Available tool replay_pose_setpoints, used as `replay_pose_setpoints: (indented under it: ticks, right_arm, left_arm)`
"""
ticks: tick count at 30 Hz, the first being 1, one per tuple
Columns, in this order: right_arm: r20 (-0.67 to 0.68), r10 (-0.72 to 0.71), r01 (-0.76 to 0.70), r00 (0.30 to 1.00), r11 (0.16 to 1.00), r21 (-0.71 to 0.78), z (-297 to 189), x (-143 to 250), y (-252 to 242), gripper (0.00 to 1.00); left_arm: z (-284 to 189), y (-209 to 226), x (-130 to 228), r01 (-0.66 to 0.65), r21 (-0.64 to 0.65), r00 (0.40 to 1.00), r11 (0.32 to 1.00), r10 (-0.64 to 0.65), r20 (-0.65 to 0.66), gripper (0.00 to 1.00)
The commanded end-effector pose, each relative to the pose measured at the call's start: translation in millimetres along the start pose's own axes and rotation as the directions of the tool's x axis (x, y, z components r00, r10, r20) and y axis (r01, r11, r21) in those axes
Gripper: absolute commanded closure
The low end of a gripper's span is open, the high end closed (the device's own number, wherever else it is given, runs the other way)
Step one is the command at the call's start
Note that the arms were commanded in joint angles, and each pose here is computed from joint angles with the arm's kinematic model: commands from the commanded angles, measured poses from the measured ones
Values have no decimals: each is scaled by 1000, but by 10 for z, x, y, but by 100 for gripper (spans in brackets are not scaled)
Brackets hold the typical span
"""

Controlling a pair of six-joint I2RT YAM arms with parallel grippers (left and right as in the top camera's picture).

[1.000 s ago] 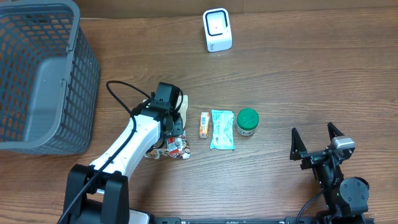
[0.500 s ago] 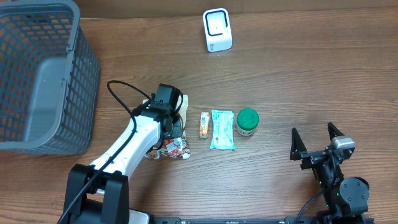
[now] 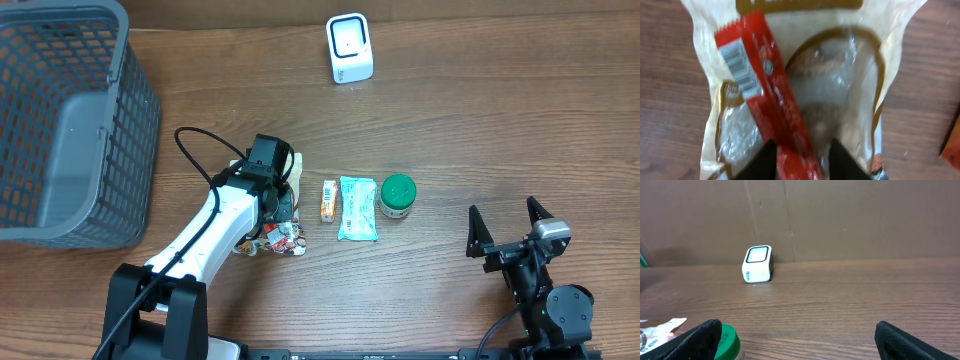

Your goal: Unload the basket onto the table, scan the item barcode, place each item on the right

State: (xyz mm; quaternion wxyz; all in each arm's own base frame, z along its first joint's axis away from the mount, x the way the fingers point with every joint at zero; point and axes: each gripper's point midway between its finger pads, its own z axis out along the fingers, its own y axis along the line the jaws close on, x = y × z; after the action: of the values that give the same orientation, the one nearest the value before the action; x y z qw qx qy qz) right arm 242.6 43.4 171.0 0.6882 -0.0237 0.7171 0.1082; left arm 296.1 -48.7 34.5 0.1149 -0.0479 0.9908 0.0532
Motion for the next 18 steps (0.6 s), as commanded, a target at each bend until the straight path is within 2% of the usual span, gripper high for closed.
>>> replay_pose_setpoints:
  ticks: [1, 8, 10, 15, 17, 18]
  right_arm:
    - [8, 0, 0, 1000, 1000, 15, 0, 8, -33, 0]
    - [8, 0, 0, 1000, 1000, 15, 1, 10, -33, 0]
    - [8, 0, 0, 1000, 1000, 15, 0, 8, -33, 0]
    - [8, 0, 0, 1000, 1000, 15, 1, 10, -33, 0]
    - [8, 0, 0, 1000, 1000, 15, 1, 10, -33, 0]
    - [8, 0, 0, 1000, 1000, 15, 1, 10, -33, 0]
  left_arm:
    - [-197, 12, -234, 13, 1, 998, 1000, -13, 66, 66]
    - [-943, 65, -855, 72, 56, 970, 996, -83, 227, 53]
    - [-1105, 135, -973, 95, 61, 962, 994, -107, 251, 53]
    - [-1259, 393, -1148, 168, 60, 941, 984, -178, 287, 48]
    - [-1239, 510, -1162, 199, 52, 936, 979, -205, 285, 27]
    - [-1229, 553, -1160, 209, 48, 935, 977, -214, 282, 0]
